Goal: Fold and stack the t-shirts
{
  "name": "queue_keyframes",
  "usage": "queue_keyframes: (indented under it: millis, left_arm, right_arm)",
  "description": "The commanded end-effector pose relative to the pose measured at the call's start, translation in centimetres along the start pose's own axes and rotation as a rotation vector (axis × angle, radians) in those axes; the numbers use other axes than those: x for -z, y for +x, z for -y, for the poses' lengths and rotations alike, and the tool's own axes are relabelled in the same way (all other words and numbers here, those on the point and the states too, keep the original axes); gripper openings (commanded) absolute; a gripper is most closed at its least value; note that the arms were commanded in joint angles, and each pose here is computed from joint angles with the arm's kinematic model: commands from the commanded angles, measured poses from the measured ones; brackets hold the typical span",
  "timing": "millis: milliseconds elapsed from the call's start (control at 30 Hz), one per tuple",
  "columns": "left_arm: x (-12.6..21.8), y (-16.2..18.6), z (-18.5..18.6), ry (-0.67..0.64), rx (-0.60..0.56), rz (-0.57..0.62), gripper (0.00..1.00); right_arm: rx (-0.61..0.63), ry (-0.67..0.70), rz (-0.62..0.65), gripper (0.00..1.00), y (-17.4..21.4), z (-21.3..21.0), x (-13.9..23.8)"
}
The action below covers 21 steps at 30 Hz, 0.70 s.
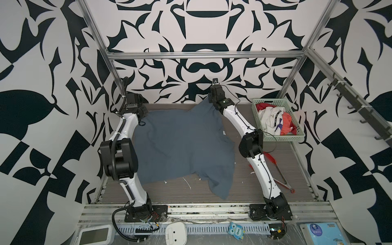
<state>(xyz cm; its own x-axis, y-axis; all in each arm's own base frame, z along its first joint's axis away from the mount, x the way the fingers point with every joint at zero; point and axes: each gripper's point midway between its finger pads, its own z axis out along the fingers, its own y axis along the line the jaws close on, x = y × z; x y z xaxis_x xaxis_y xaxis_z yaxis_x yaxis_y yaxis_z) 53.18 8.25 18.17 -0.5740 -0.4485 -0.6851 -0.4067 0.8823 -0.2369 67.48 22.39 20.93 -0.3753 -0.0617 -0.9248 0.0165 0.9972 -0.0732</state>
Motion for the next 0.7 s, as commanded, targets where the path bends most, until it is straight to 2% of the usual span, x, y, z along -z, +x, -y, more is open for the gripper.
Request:
queue_keyframes:
  millis: [0, 100, 167, 200, 267, 367, 533, 600, 667]
  left_arm:
    - [-0.3, -3.1, -1.3, 0.053, 0.157, 0.016, 0.62]
    - [0.2, -4.0, -1.4, 0.111, 0.241, 0.045, 0.80]
    - [1.2, -4.4, -1.2, 0.128, 0.251, 0.081, 0.91]
    - [1.9, -4.5, -1.1, 0.138, 0.254, 0.093, 0.94]
    - [3.1, -4.5, -0.7, 0.161, 0.247, 0.103, 0.95]
    - [5.0, -3.4, 0.8, 0.222, 0.209, 0.059, 0.95]
    - [7.3, 2.6, 4.3, 0.301, 0.133, -0.092, 0.96]
    - [7.7, 5.6, 3.8, 0.254, 0.115, -0.162, 0.96]
    - [8.2, 8.1, 2.7, 0.217, 0.153, -0.217, 0.96]
  right_arm:
    - [-0.177, -0.002, 0.159, 0.44, -7.5, 2.8, 2.9]
    - [-0.193, 0.003, 0.167, 0.97, -7.8, 3.8, 3.3]
    - [-0.209, 0.010, 0.187, 0.99, -8.6, 4.6, 4.3]
    - [-0.220, 0.008, 0.199, 0.99, -9.4, 5.1, 5.1]
    - [-0.218, -0.021, 0.195, 0.96, -10.2, 5.1, 6.5]
    - [-0.188, -0.055, 0.111, 0.91, -9.6, 5.2, 8.4]
    - [-0.134, -0.117, -0.134, 0.81, -3.1, 5.5, 12.1]
    - [-0.119, -0.141, -0.231, 0.78, 0.3, 5.7, 14.0]
    - [-0.145, -0.187, -0.322, 0.78, 3.3, 5.7, 16.3]
